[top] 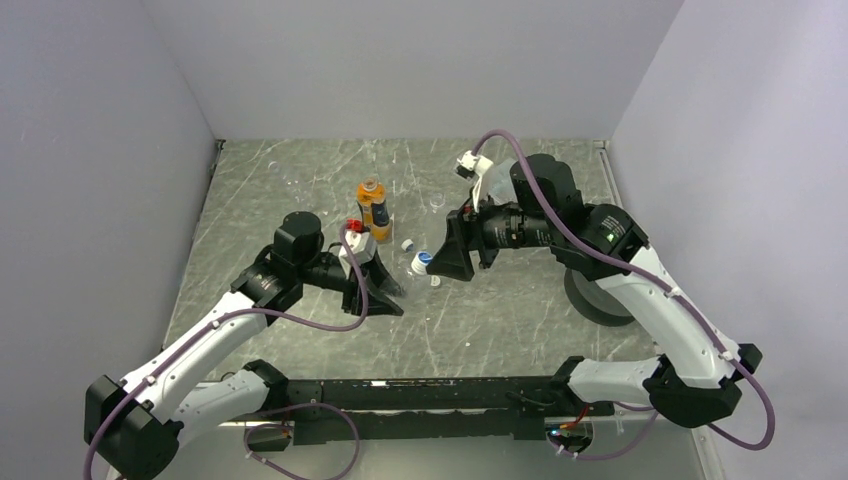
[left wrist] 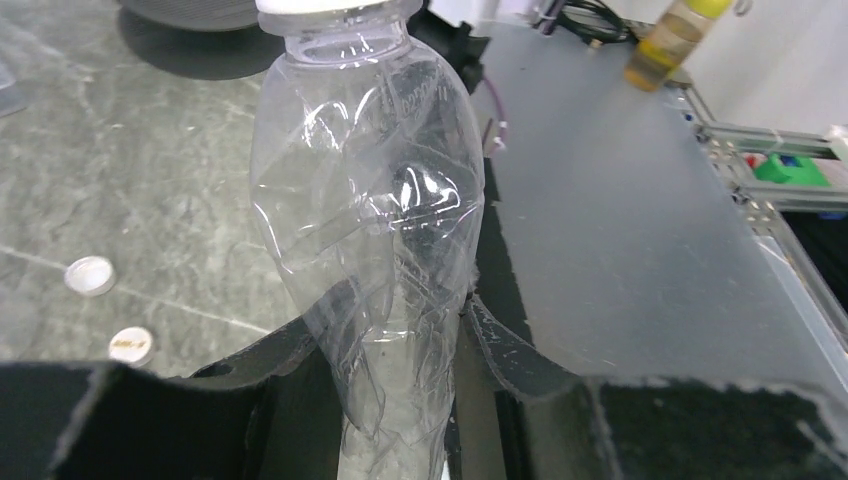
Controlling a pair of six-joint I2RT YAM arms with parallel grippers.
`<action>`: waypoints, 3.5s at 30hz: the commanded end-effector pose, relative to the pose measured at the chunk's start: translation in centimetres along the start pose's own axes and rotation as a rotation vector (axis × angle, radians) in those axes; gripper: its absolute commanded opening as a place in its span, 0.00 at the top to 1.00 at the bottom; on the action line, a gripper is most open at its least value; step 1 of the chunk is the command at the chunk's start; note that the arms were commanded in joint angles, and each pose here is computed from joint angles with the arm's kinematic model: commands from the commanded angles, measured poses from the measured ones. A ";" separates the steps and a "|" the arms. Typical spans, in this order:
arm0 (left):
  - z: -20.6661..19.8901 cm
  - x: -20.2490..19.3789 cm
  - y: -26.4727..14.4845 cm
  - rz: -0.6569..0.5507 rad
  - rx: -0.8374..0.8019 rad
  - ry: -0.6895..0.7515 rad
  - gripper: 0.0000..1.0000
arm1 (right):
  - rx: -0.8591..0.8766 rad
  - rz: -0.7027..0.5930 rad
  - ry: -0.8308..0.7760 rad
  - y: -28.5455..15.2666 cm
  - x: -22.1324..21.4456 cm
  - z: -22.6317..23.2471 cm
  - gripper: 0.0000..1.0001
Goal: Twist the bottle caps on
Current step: Screw the bottle cap onto the plastic bottle.
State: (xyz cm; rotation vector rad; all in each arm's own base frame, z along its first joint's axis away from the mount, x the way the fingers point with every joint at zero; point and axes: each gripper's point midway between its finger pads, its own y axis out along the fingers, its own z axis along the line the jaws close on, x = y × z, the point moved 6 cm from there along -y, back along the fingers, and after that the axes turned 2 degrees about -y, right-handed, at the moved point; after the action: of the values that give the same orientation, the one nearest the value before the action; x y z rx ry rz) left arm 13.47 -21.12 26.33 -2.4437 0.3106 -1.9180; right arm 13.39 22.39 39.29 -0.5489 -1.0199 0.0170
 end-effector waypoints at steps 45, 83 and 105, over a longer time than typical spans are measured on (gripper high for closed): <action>6.1 5.0 -1.7 -0.076 0.522 0.115 1.00 | -0.337 0.055 0.285 5.9 2.3 -4.4 0.88; -1.2 2.1 1.0 -0.023 -0.243 -0.025 1.00 | 0.307 -0.073 -0.068 -0.3 0.8 0.8 0.35; -0.4 1.6 1.4 -0.025 -0.224 -0.059 1.00 | 0.331 -0.056 -0.066 0.5 0.4 0.7 0.51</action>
State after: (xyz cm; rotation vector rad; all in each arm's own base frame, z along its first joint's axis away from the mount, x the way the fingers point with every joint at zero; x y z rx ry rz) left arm 12.97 -22.66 27.61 -2.6441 0.5291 -1.9006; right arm 13.50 23.15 39.19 -0.2523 -1.0237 0.1458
